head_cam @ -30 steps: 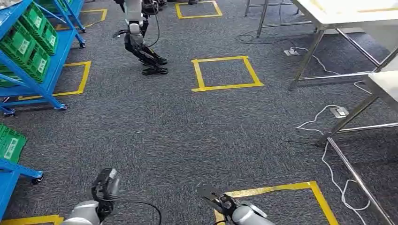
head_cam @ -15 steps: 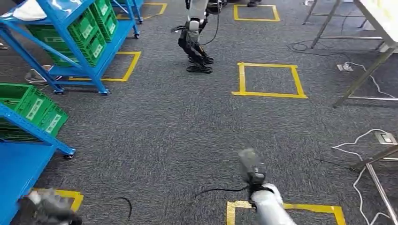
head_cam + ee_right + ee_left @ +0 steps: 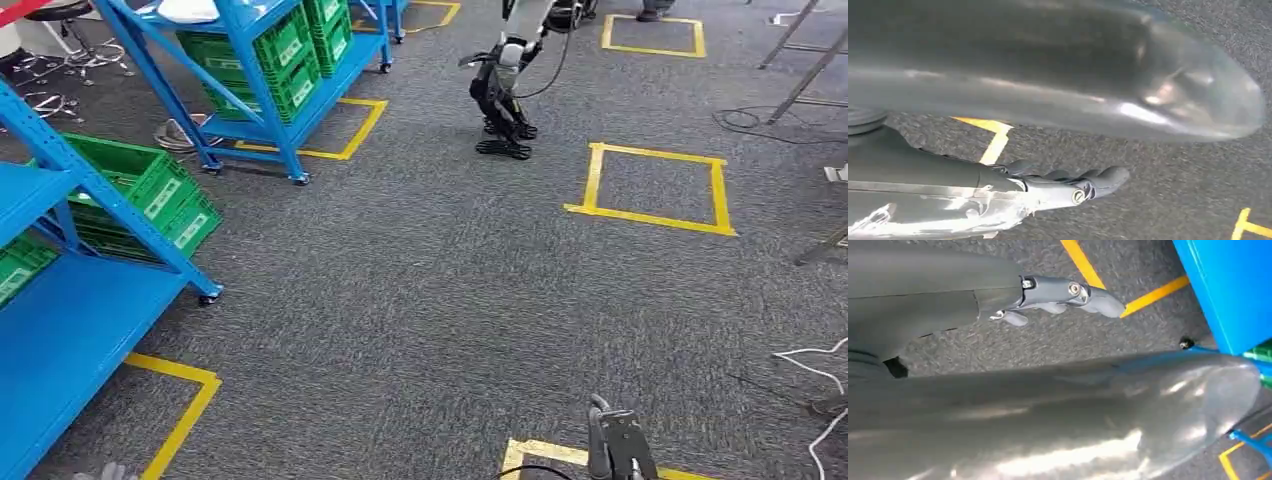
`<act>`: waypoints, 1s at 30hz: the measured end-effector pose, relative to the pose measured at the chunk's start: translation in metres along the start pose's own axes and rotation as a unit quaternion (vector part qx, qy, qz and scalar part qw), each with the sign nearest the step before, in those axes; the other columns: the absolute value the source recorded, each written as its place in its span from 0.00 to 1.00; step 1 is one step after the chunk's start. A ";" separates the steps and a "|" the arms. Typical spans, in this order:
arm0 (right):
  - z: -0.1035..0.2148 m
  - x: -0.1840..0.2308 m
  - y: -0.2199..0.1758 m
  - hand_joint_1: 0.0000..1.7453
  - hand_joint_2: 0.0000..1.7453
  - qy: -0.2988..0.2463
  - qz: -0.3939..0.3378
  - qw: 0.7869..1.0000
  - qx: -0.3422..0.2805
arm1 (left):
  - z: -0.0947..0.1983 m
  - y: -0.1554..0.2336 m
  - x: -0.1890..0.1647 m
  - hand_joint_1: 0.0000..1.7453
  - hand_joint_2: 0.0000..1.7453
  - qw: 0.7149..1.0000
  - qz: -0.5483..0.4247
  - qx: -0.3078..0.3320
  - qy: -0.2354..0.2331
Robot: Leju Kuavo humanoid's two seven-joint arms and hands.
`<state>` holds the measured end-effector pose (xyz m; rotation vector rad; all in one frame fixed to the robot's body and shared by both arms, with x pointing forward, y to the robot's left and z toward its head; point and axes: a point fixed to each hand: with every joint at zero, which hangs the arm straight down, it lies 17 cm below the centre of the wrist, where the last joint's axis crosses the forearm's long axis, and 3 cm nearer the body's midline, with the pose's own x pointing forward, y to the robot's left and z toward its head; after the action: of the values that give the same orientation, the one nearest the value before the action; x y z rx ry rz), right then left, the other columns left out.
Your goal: Take the parts from the cabinet and place them on the table.
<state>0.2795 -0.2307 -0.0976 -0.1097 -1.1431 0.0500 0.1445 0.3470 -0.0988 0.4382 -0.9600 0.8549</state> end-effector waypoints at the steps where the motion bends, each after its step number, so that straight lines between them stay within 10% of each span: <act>1: 0.000 0.000 -0.001 0.00 0.00 0.000 0.001 1.000 0.000 | 0.002 -0.009 0.002 0.00 0.00 1.000 -0.003 -0.011 -0.002; 30: 0.008 0.007 -0.008 0.00 0.00 -0.015 0.085 0.996 0.002 | 0.022 -0.021 0.014 0.00 0.00 0.998 -0.045 -0.033 -0.021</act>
<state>0.2749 -0.2375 -0.0867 -0.2040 -1.1608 0.2058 0.1535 0.3260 -0.0752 0.4403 -0.9976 0.7335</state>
